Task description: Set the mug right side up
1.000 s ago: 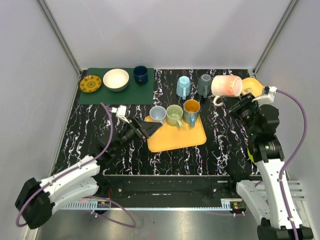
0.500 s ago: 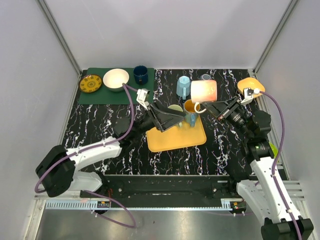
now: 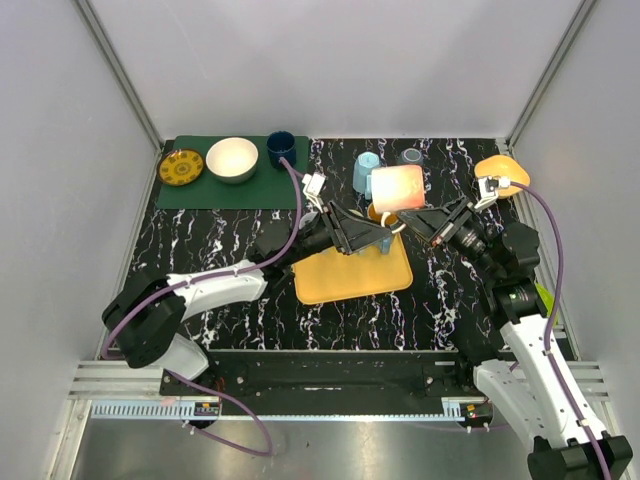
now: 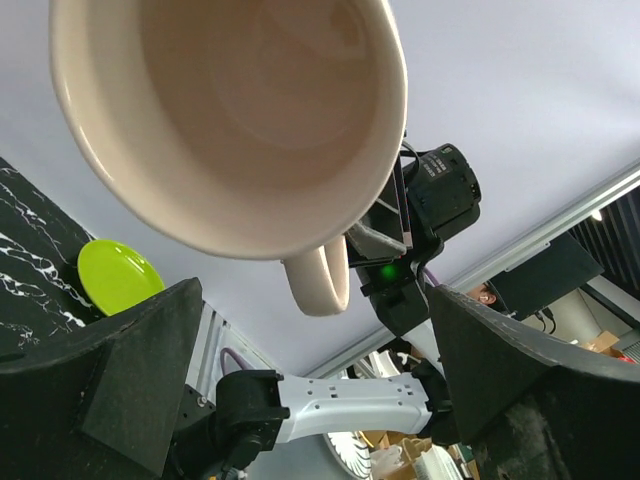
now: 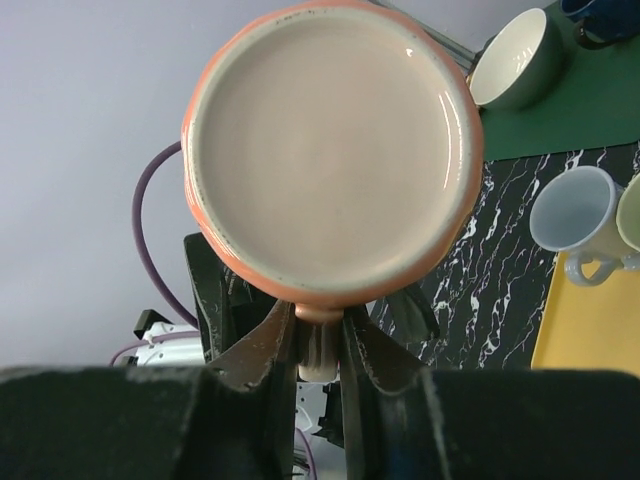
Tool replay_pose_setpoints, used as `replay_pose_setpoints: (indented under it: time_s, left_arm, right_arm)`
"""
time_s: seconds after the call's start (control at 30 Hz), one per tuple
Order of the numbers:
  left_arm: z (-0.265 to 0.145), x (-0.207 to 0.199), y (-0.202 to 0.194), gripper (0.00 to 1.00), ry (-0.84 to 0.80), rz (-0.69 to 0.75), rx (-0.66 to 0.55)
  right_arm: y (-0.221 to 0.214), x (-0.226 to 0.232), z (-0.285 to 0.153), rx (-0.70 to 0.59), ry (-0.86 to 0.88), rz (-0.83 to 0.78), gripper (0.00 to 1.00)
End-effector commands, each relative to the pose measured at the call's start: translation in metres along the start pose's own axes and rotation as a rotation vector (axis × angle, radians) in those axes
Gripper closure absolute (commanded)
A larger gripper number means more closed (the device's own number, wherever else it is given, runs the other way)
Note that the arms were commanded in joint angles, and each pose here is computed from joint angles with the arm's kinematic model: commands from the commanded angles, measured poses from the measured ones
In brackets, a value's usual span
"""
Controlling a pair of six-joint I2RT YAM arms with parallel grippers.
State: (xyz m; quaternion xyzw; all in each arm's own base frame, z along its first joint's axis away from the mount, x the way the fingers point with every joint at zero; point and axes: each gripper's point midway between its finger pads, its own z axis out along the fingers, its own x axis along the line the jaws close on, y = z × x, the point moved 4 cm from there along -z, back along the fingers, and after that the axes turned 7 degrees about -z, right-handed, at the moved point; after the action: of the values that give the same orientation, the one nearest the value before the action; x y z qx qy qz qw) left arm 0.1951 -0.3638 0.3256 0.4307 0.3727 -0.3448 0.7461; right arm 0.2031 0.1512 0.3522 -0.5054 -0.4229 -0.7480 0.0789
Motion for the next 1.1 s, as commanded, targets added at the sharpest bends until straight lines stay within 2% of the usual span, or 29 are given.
replay_pose_setpoints:
  time_s: [0.0, 0.1, 0.23, 0.27, 0.37, 0.47, 0.53, 0.67, 0.87, 1.07]
  left_arm:
    - [0.011, -0.031, 0.008, 0.03, -0.112, 0.057, -0.002]
    - [0.015, -0.042, 0.013, 0.13, -0.155, 0.061, -0.012]
    - [0.022, -0.050, 0.015, 0.31, -0.194, 0.049, -0.012]
    - [0.024, -0.051, 0.016, 0.41, -0.205, 0.046, -0.013]
    - [0.027, -0.059, 0.016, 0.57, -0.234, 0.034, -0.009]
    - [0.027, -0.063, 0.017, 0.57, -0.239, 0.034, -0.013]
    - [0.027, -0.064, 0.018, 0.48, -0.237, 0.027, -0.021]
    - [0.026, -0.072, 0.023, 0.46, -0.251, 0.015, -0.046]
    - [0.025, -0.073, 0.027, 0.64, -0.267, -0.023, -0.076]
    - [0.023, -0.077, 0.031, 0.69, -0.305, -0.053, -0.099]
  right_arm:
    - [0.016, 0.056, -0.007, -0.050, 0.194, -0.120, 1.00]
    - [0.013, 0.053, -0.007, -0.039, 0.183, -0.127, 1.00]
    - [0.009, 0.047, -0.006, -0.025, 0.170, -0.138, 1.00]
    - [0.008, 0.044, -0.005, -0.022, 0.166, -0.137, 1.00]
    - [0.004, 0.038, -0.005, -0.012, 0.151, -0.139, 1.00]
    - [0.000, 0.033, -0.004, 0.004, 0.137, -0.150, 1.00]
    - [-0.002, 0.029, -0.005, 0.013, 0.123, -0.163, 1.00]
    - [-0.007, 0.024, -0.007, 0.025, 0.104, -0.193, 1.00]
    - [-0.013, 0.020, -0.012, 0.043, 0.100, -0.217, 1.00]
    - [-0.019, 0.021, -0.017, 0.067, 0.099, -0.251, 1.00]
